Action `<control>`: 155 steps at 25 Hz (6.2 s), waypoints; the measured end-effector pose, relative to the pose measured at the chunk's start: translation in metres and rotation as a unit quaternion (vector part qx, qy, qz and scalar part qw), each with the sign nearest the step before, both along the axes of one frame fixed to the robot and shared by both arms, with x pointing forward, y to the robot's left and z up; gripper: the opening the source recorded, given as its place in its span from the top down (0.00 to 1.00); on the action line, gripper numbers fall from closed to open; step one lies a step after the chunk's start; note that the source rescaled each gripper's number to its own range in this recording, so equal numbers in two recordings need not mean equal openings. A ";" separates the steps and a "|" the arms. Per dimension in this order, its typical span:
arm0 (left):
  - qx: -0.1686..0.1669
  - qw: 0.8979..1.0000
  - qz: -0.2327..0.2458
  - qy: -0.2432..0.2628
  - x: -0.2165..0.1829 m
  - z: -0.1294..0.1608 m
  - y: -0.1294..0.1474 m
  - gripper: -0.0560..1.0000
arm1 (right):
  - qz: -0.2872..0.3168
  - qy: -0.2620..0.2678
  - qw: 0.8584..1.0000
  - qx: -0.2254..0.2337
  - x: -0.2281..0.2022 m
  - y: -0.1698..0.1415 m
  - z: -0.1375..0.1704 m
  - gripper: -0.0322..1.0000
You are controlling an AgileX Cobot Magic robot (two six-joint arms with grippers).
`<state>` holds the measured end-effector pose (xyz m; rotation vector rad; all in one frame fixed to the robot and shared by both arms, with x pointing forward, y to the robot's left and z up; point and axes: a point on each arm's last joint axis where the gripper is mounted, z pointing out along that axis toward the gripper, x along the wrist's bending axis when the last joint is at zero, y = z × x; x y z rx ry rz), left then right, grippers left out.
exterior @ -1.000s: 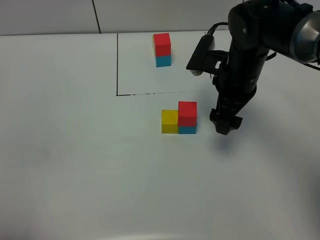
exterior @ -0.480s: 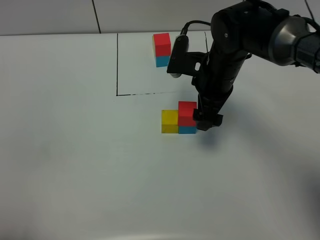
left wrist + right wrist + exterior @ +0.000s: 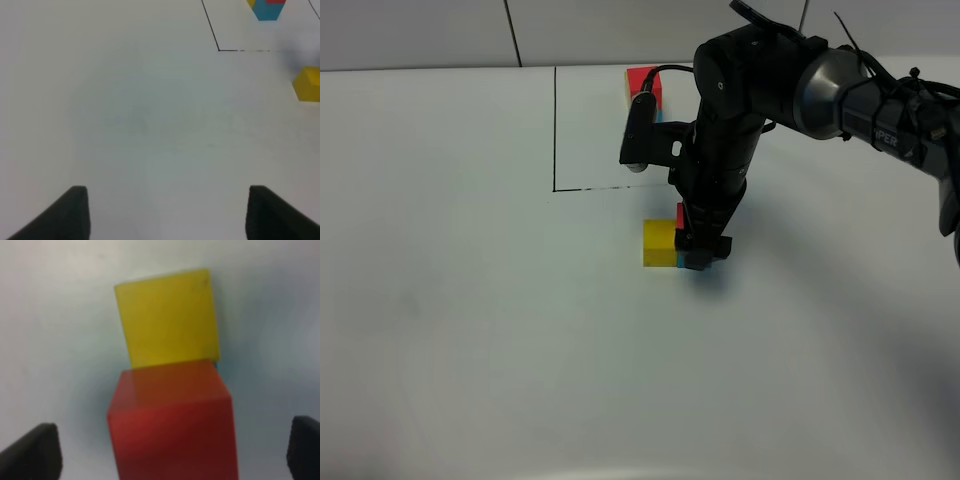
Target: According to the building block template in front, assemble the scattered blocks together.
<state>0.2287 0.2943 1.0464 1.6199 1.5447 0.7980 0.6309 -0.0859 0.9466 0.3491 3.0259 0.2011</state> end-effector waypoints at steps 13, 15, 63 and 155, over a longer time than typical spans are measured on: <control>0.000 1.000 0.000 0.000 0.000 0.000 0.000 0.56 | 0.001 0.014 1.000 -0.007 0.006 0.003 -0.035 0.18; 0.000 1.000 0.000 0.000 0.000 0.000 0.000 0.56 | 0.002 0.010 1.000 -0.008 0.007 0.003 -0.036 0.22; 0.000 1.000 0.000 0.000 0.000 0.000 0.000 0.56 | -0.548 0.053 0.835 -0.004 -0.030 0.030 0.003 0.96; 0.000 1.000 0.000 0.000 0.000 0.000 0.000 0.56 | -0.555 -0.156 0.780 0.242 -0.261 -0.192 0.148 0.05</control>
